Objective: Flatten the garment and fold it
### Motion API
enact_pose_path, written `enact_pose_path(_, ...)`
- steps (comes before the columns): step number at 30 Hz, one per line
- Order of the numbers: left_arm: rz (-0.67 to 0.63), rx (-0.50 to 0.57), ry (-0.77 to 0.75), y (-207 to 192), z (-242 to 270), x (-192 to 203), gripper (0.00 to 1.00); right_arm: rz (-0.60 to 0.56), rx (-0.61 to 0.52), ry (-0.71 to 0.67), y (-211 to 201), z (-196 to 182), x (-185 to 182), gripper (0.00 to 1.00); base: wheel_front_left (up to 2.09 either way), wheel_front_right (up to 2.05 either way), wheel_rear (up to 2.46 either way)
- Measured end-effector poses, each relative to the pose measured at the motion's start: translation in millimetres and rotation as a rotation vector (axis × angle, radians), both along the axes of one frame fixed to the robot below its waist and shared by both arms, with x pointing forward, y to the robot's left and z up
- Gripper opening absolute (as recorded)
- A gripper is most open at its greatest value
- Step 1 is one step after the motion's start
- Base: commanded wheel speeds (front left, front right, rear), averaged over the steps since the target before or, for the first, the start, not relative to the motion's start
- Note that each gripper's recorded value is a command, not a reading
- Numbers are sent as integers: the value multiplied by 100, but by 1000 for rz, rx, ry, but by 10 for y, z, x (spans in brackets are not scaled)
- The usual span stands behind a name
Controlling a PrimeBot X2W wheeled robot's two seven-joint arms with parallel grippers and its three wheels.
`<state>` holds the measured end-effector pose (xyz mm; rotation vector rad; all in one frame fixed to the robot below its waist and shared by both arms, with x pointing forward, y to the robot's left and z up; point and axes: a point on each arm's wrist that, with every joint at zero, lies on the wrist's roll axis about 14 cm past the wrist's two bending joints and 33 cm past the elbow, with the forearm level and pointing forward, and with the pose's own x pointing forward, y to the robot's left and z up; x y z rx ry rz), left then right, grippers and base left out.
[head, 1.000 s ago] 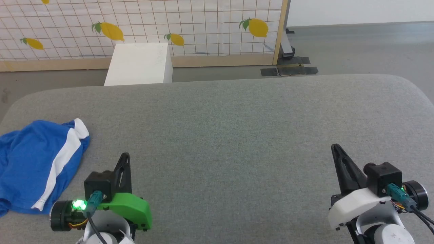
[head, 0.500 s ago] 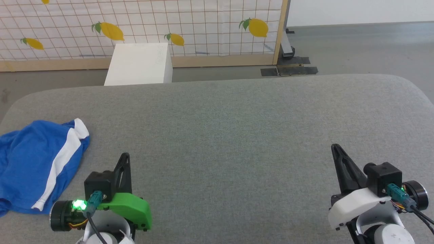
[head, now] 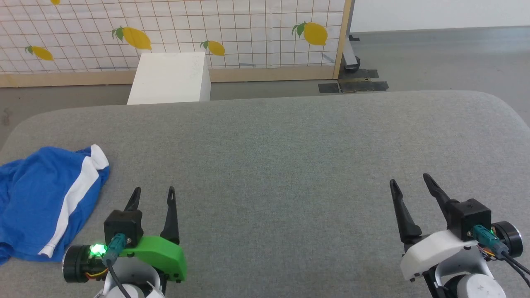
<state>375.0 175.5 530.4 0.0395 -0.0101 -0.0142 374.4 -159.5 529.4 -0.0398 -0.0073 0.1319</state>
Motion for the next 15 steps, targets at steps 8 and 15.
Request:
enact_pose_path(8, 10, -5, -12, 36, 1, -19, 100, 9, 20, -5, 30, -14, 15, 100, 0, 0, 0)
enact_pose_path(15, 63, -16, -28, 216, 10, -98, 100, 48, 49, -11, 163, -34, 72, 100, 0, 0, 0)
